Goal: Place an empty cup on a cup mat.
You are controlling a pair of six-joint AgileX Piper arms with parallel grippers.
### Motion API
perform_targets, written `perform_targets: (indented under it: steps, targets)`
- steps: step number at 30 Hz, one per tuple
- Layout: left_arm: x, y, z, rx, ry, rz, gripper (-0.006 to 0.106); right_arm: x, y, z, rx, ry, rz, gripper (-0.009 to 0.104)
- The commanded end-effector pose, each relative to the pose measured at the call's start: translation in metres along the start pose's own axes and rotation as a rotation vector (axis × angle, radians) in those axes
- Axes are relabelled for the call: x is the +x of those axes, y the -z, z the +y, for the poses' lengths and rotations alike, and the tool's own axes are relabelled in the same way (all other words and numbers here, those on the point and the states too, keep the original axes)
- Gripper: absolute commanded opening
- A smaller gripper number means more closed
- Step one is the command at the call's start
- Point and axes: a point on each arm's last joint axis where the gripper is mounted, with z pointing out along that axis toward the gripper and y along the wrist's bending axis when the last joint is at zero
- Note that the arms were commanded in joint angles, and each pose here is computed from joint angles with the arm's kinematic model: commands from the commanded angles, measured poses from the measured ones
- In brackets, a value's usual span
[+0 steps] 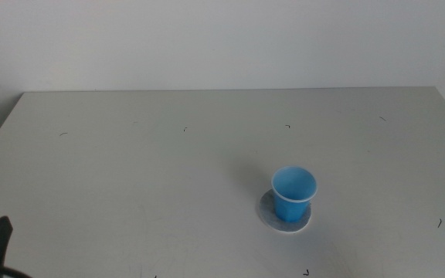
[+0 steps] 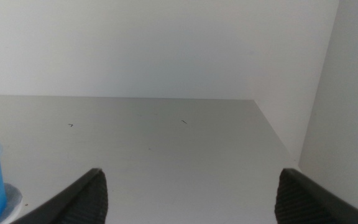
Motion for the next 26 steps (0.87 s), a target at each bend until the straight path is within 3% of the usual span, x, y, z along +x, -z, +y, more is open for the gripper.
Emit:
perform_targets:
  steps: [1,12,26]
  targets:
    - [-0.002,0.005,0.001,-0.008,0.008,-0.116,0.105,-0.011,0.003,0.000,0.000,0.019,-0.109,0.094]
    - [0.039,0.013,0.000,-0.007,0.008,-0.168,0.105,-0.011,0.003,0.000,0.000,0.019,-0.109,0.094]
    - [0.041,0.014,0.000,-0.003,0.007,-0.141,0.105,-0.011,0.003,0.000,0.000,0.019,-0.109,0.094]
